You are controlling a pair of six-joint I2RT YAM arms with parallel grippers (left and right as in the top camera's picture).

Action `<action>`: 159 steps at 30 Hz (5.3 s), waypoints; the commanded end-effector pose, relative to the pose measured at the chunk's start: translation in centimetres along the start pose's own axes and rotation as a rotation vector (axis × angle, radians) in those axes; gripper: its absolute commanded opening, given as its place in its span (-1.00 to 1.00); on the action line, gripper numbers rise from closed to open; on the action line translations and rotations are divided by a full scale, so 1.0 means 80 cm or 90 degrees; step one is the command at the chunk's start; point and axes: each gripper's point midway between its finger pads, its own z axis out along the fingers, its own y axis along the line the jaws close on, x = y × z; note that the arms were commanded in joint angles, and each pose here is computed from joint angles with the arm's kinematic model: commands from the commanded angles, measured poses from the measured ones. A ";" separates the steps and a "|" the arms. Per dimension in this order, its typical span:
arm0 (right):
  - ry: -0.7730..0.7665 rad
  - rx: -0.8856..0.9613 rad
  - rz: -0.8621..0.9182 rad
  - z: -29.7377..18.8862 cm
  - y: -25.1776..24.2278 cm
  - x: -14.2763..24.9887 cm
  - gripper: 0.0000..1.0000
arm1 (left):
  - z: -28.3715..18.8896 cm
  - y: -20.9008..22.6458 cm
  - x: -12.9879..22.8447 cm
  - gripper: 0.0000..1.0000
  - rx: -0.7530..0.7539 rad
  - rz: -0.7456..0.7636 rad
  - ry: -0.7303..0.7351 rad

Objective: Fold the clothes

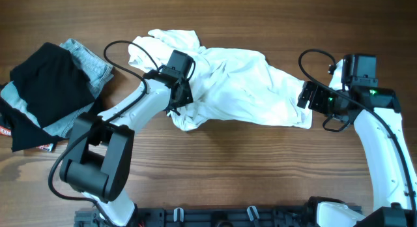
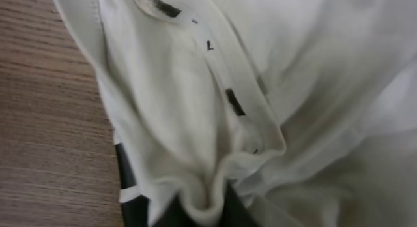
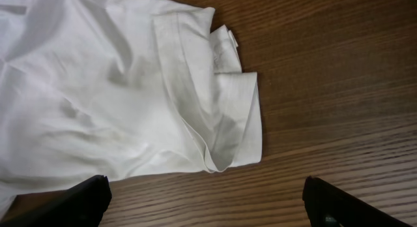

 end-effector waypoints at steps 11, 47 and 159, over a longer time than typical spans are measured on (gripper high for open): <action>0.006 0.004 -0.006 0.001 -0.003 0.004 1.00 | -0.093 0.136 0.060 -0.47 -0.128 -0.190 0.191; 0.011 0.007 -0.005 0.001 -0.004 0.006 1.00 | -0.088 -0.039 -0.200 0.37 0.129 -0.093 -0.228; 0.079 0.120 0.097 0.112 -0.076 -0.044 -0.70 | -0.013 0.010 -0.079 0.60 0.000 -0.070 0.035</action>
